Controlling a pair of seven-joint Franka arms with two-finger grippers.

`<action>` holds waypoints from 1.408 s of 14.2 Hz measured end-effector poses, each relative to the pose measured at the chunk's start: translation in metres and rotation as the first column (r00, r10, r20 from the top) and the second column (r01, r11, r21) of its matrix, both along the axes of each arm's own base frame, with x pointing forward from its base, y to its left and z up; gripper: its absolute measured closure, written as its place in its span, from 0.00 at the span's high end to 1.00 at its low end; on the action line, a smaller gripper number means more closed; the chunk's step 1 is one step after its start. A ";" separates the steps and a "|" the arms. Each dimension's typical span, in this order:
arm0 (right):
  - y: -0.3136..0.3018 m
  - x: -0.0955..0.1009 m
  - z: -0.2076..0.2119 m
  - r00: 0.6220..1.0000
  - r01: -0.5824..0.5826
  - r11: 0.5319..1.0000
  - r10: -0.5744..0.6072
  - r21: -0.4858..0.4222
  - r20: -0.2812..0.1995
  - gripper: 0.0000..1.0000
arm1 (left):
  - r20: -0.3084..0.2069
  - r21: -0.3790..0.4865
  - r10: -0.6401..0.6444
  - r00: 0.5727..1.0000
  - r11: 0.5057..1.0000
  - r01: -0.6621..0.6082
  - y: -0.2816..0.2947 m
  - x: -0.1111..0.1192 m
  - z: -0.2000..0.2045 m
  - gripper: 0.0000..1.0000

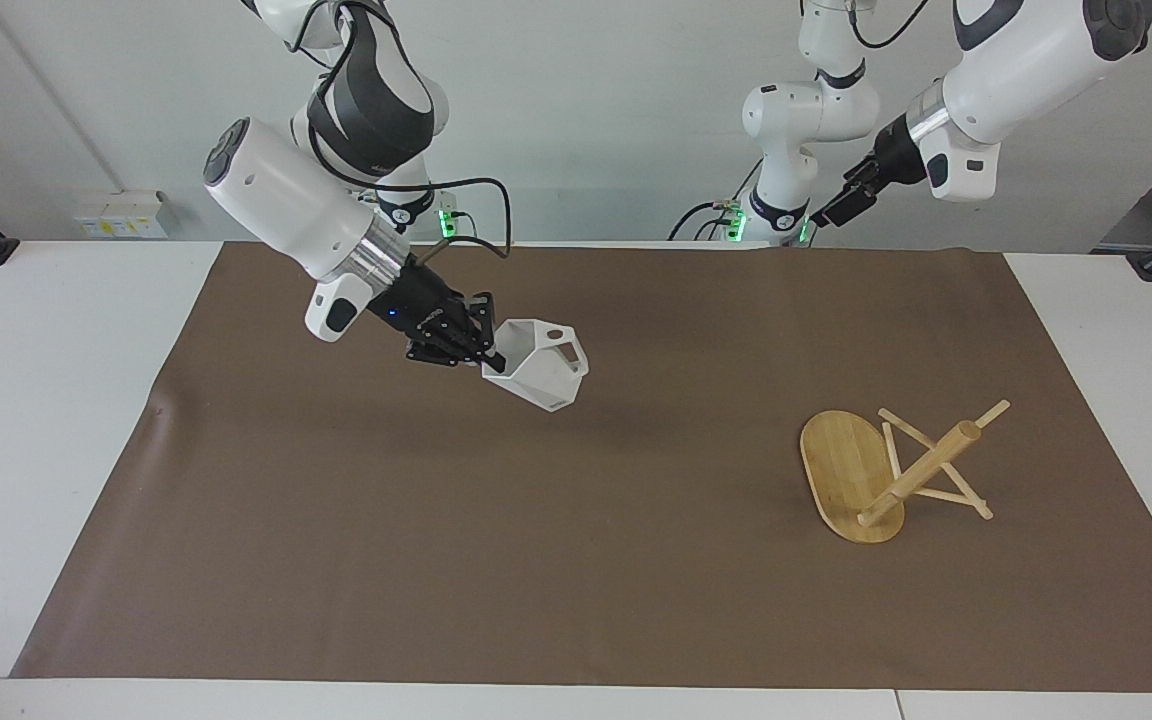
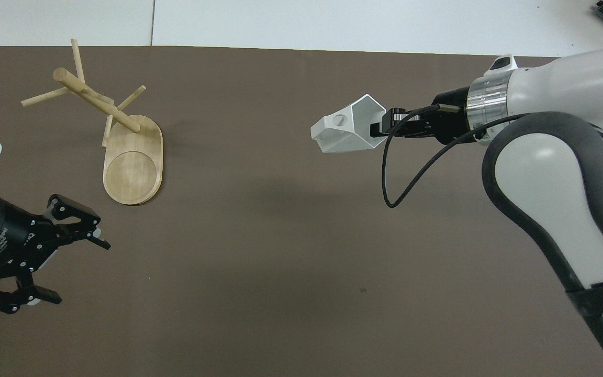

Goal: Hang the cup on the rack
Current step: 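Lift the cup with the right gripper while the left gripper approaches, then close the left gripper on the cup held by the right gripper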

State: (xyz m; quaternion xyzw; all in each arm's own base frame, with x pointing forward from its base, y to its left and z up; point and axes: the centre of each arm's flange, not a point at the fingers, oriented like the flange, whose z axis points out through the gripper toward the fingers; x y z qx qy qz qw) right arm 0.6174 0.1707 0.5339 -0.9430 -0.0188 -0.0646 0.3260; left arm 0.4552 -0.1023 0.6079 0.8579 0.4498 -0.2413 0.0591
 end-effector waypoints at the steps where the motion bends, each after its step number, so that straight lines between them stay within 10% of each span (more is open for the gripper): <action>1: 0.009 -0.002 0.003 1.000 -0.014 1.000 0.014 0.006 0.004 0.04 | -0.005 -0.022 0.086 0.996 0.996 -0.086 -0.005 0.000 -0.003 1.00; 6: 0.067 -0.021 0.019 0.999 -0.014 0.996 0.017 0.087 -0.036 0.04 | -0.057 -0.181 0.542 0.838 0.820 -0.542 -0.016 0.015 -0.019 1.00; 11: 0.117 -0.039 0.031 0.997 0.047 0.990 -0.038 0.131 -0.070 0.04 | -0.175 -0.346 0.727 0.664 0.586 -0.733 -0.014 0.004 -0.051 1.00; 20: 0.152 -0.059 0.033 0.996 0.008 0.990 0.004 0.142 -0.090 0.04 | -0.242 -0.454 0.764 0.598 0.456 -0.766 -0.038 0.006 -0.068 1.00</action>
